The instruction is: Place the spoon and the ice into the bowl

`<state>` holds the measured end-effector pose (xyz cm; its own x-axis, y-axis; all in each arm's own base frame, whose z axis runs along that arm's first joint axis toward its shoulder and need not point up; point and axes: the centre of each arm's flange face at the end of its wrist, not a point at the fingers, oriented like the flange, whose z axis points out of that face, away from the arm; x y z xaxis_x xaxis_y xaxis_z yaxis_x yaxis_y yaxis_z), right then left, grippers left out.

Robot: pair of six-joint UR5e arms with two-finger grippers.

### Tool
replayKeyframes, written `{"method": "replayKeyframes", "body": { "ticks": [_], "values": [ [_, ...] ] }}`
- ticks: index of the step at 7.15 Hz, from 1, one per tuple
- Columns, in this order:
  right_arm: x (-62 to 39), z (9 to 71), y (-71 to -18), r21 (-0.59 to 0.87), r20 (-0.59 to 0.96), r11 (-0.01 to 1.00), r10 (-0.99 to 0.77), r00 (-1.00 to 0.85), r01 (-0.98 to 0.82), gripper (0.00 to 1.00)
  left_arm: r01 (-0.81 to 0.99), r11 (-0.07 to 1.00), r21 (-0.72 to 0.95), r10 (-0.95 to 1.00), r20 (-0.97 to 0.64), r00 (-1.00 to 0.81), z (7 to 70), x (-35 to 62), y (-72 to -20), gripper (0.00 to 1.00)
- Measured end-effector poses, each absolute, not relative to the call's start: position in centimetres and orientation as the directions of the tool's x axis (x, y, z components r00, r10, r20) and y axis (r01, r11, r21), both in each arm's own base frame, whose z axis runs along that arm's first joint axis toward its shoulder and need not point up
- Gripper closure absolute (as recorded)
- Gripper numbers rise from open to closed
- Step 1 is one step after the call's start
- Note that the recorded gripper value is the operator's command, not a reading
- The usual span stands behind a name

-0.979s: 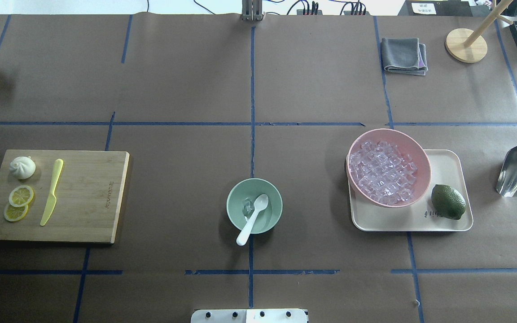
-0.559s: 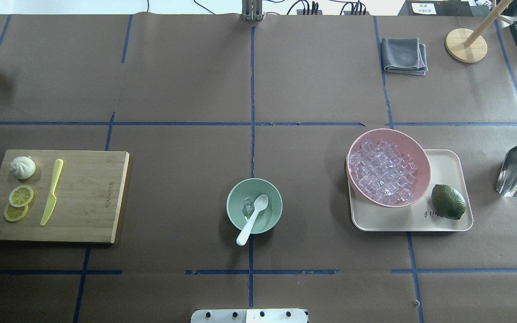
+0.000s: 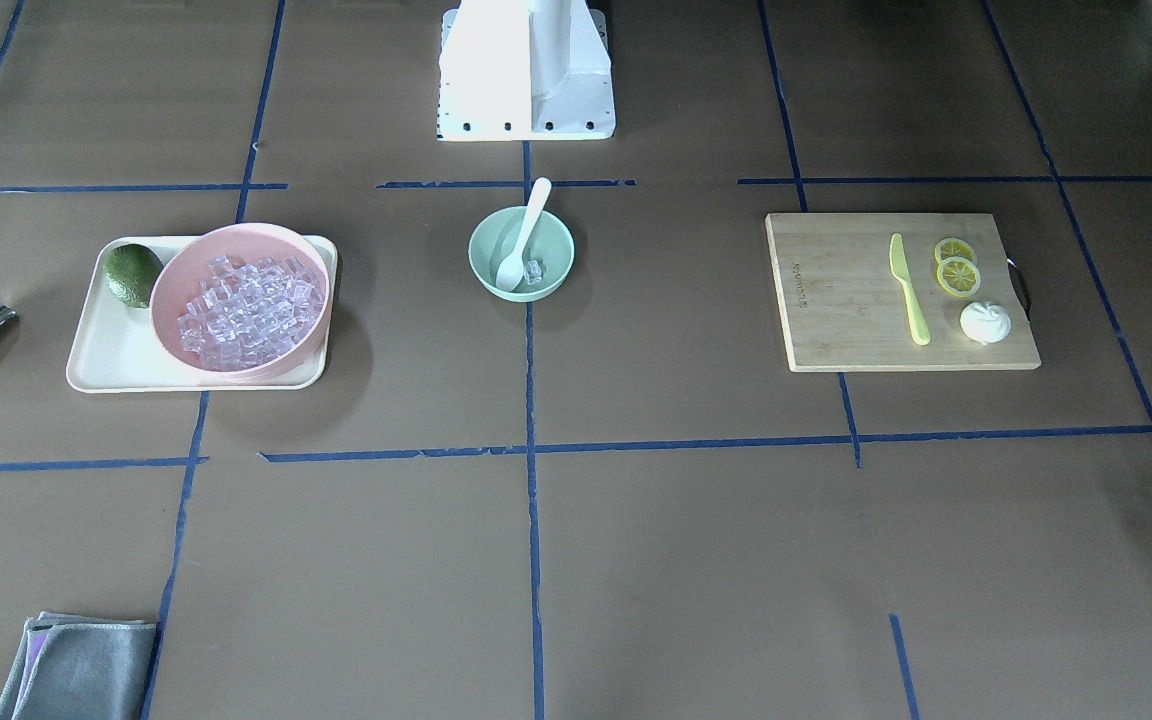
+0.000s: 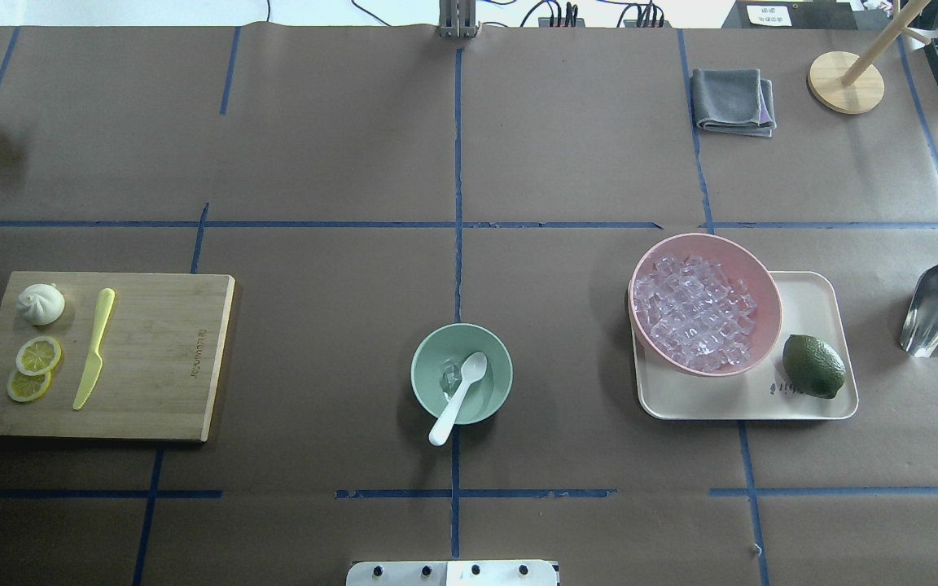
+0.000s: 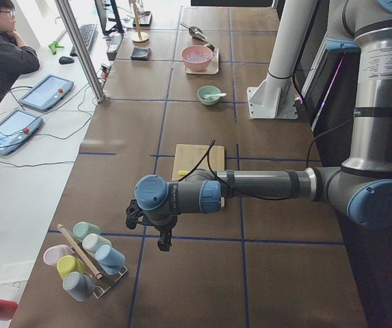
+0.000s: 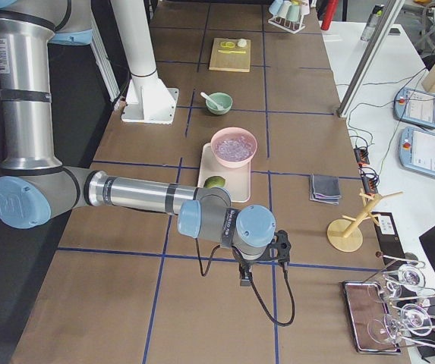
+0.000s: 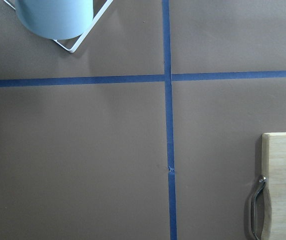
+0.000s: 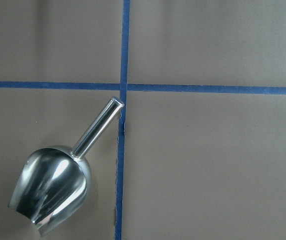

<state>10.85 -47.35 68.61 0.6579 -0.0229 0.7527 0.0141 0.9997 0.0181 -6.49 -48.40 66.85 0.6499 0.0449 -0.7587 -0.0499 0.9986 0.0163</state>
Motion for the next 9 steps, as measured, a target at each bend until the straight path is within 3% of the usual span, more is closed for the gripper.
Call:
{"method": "replayKeyframes", "body": {
  "ticks": [9],
  "values": [
    [10.88, 67.91, -47.45, 0.025, 0.753, 1.0, -0.023, 0.658, 0.007, 0.0, -0.06, 0.998, 0.009, 0.048, -0.713, 0.699, 67.7, -6.95, -48.06, 0.0]
  ]
}}
